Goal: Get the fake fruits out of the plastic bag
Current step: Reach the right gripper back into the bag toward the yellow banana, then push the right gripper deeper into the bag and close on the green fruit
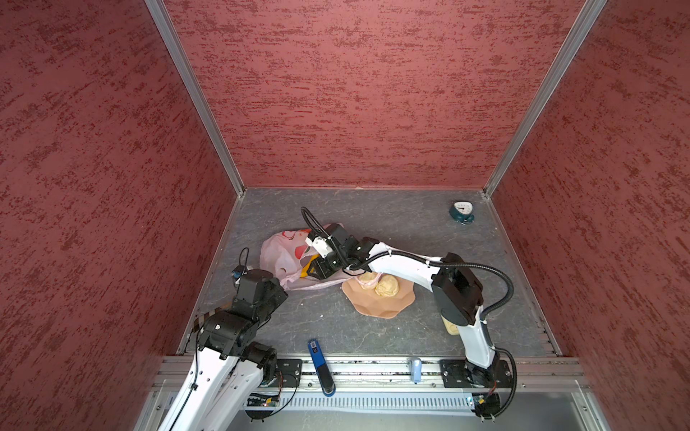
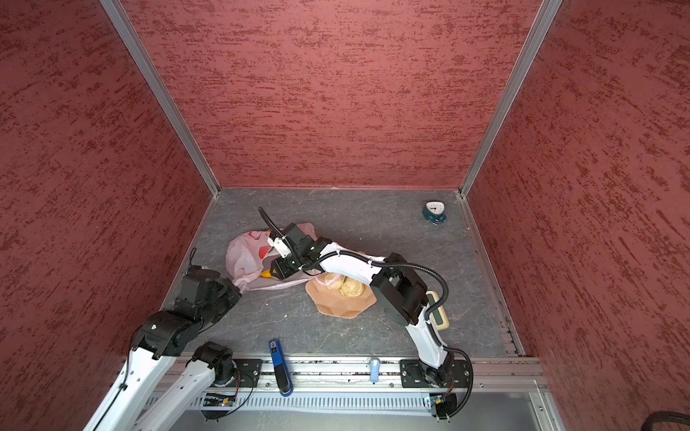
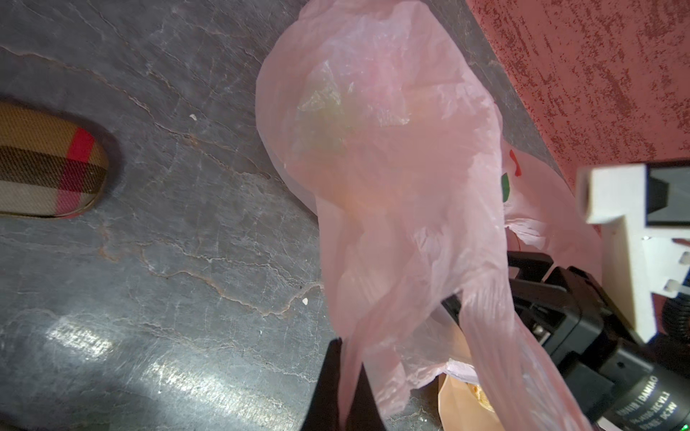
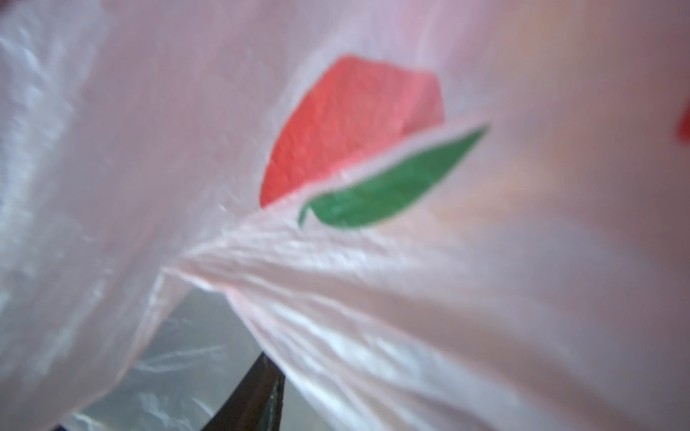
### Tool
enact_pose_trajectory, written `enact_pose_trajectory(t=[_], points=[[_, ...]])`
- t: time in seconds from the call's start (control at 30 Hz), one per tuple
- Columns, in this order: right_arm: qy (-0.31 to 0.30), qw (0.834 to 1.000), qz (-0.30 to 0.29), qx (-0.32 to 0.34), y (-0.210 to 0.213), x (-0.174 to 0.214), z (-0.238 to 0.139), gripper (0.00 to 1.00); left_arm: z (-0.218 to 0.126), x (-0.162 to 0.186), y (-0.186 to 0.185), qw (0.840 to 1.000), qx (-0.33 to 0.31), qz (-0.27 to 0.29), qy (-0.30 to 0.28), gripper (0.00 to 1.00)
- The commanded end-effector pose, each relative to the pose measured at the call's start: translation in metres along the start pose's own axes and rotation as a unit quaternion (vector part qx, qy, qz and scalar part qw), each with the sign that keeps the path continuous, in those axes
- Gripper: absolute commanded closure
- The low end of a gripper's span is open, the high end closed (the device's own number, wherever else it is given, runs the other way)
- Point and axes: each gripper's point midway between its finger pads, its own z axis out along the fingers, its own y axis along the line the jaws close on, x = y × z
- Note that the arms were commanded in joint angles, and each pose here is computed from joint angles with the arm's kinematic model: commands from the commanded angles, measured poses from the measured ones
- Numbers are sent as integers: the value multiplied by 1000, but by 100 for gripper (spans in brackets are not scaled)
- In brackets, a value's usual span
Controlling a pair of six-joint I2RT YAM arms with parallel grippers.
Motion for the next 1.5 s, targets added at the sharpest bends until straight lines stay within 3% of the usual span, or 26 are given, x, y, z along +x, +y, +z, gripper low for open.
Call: enact_pose_trajectory(t=[0.0,0.23,0.5,0.83,1.47], points=[[-33,999,-19,7,-3,-22,12,47,-2,0,9,1000,-8,-2,-10,95],[-42,998,-24,-29,2,-27,35,43,8,14,15,1000,19,-19,-4,94],[-74,992,-66,-74,16,-34,50,27,11,19,16,1000,23,-13,6,94],[-77,995,-37,-61,5,-43,78,19,24,30,14,999,39,-17,23,95],[-68,995,60,-39,-16,-49,118,17,26,29,8,998,62,-4,15,95]])
